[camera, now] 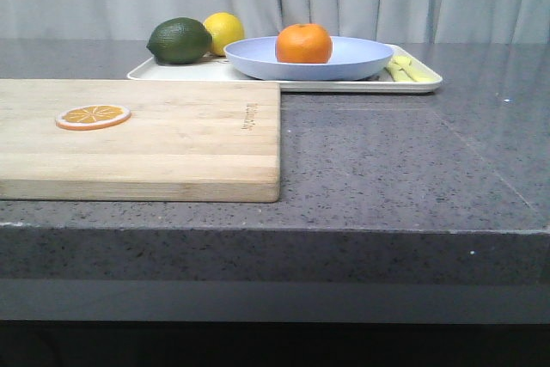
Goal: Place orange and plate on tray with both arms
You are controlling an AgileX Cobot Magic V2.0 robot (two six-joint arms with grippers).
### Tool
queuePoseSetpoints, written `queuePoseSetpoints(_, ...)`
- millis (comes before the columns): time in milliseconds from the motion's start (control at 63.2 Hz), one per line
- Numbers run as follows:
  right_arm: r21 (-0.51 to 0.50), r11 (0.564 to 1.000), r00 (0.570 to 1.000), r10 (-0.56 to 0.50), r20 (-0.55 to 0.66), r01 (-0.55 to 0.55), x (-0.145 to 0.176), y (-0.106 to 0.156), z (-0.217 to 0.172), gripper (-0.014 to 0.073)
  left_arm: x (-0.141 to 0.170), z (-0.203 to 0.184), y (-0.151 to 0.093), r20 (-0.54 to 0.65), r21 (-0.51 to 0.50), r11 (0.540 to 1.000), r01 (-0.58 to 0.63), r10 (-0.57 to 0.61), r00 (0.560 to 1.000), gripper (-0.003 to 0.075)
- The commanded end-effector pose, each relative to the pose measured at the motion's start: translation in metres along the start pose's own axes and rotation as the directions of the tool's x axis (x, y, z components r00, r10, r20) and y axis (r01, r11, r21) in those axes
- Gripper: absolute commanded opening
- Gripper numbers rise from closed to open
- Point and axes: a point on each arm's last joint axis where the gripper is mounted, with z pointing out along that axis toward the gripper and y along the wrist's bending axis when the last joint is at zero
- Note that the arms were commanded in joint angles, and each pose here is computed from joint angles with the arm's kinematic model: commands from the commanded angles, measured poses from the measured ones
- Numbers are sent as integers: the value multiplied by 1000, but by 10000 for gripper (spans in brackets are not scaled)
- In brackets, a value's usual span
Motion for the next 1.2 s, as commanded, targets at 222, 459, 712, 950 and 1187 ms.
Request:
queuePoseSetpoints(222, 27, 1000, 992, 0, 127, -4, 74, 5, -22, 323, -13, -6, 0, 97, -1, 1000, 23, -23, 995, 673)
queuePoseSetpoints(459, 29, 1000, 988, 0, 153, -4, 86, 7, -26, 321, -13, -6, 0, 97, -1, 1000, 23, -23, 995, 673)
queuePoseSetpoints(712, 48, 999, 975, 11, 223, -22, 80, 5, -28, 228, -13, -6, 0, 97, -1, 1000, 23, -23, 995, 673)
queuePoseSetpoints(950, 51, 998, 971, 10, 240, -23, 79, 4, -26, 95, -13, -6, 0, 97, -1, 1000, 23, -23, 995, 503)
queuePoseSetpoints(1187, 51, 998, 971, 11, 239, -23, 79, 4, -26, -115, -13, -6, 0, 97, -1, 1000, 23, -23, 995, 139)
